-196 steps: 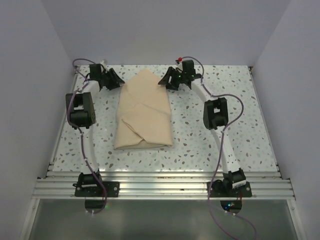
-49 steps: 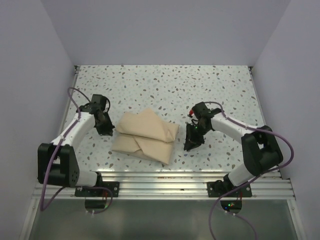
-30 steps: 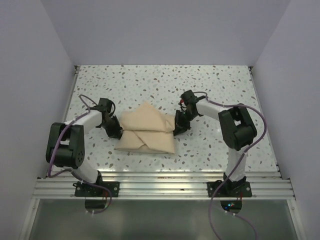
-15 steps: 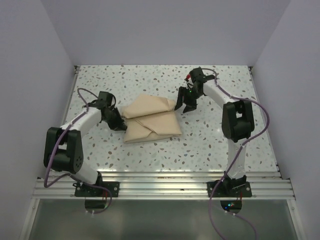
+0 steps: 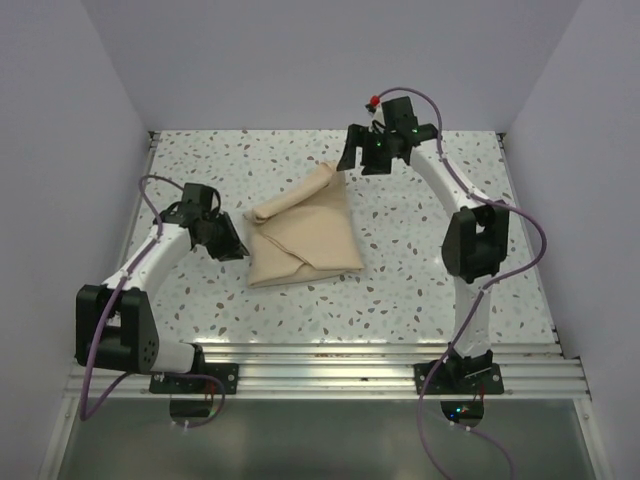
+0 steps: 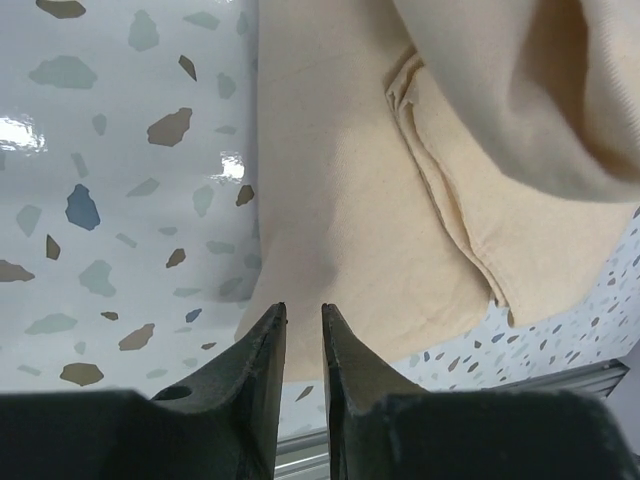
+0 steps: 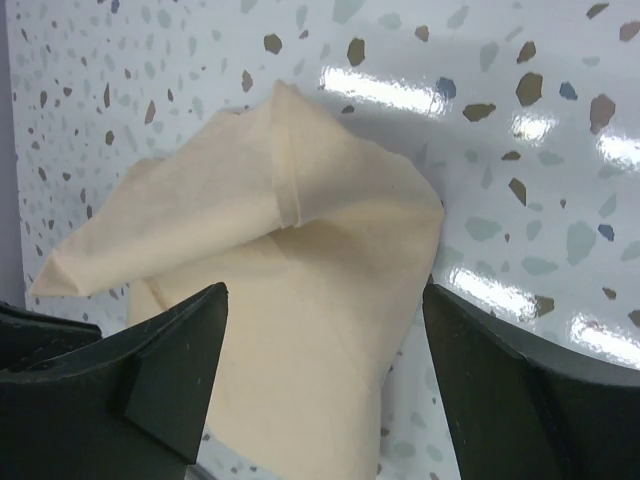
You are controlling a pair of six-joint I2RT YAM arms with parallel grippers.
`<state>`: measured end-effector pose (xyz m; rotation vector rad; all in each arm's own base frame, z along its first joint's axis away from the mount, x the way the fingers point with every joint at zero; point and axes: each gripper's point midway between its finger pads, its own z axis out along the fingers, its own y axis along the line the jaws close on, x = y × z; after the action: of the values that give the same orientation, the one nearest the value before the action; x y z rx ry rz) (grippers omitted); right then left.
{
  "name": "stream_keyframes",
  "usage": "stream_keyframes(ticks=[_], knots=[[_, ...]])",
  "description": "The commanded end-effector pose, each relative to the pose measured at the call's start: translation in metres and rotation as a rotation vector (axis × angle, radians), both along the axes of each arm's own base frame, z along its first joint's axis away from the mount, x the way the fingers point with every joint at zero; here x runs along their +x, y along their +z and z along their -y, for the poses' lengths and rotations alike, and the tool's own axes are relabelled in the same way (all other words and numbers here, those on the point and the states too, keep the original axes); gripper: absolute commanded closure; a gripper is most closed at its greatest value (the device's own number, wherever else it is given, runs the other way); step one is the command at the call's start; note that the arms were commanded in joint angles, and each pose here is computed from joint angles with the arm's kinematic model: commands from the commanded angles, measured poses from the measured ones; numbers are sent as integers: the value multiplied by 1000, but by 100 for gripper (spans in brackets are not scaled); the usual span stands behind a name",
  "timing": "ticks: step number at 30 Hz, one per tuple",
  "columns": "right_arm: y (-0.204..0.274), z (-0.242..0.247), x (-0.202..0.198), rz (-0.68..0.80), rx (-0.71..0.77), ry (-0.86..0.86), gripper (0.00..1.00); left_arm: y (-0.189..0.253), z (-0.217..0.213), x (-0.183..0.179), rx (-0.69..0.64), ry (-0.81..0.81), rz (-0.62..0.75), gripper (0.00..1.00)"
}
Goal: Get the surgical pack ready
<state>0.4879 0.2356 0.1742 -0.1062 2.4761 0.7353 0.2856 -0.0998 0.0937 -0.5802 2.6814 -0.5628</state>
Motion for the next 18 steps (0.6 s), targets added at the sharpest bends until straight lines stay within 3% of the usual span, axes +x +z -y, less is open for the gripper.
stream_keyframes(ticks=[1, 4, 11, 13, 18], knots=[[5, -2, -10, 43, 17, 24, 18, 19, -9, 18, 19, -15, 79, 75], [9, -1, -8, 80, 35, 23, 16, 39, -15, 47, -9, -8, 171, 69], [-12, -26, 23, 6, 146, 47, 9, 96, -19, 145, -100, -22, 419, 56], [-9, -30, 36, 11, 181, 32, 6, 84, -18, 170, -119, -33, 417, 55], [-52, -32, 68, -78, 244, -54, 5, 63, -34, 219, -102, 24, 447, 54]])
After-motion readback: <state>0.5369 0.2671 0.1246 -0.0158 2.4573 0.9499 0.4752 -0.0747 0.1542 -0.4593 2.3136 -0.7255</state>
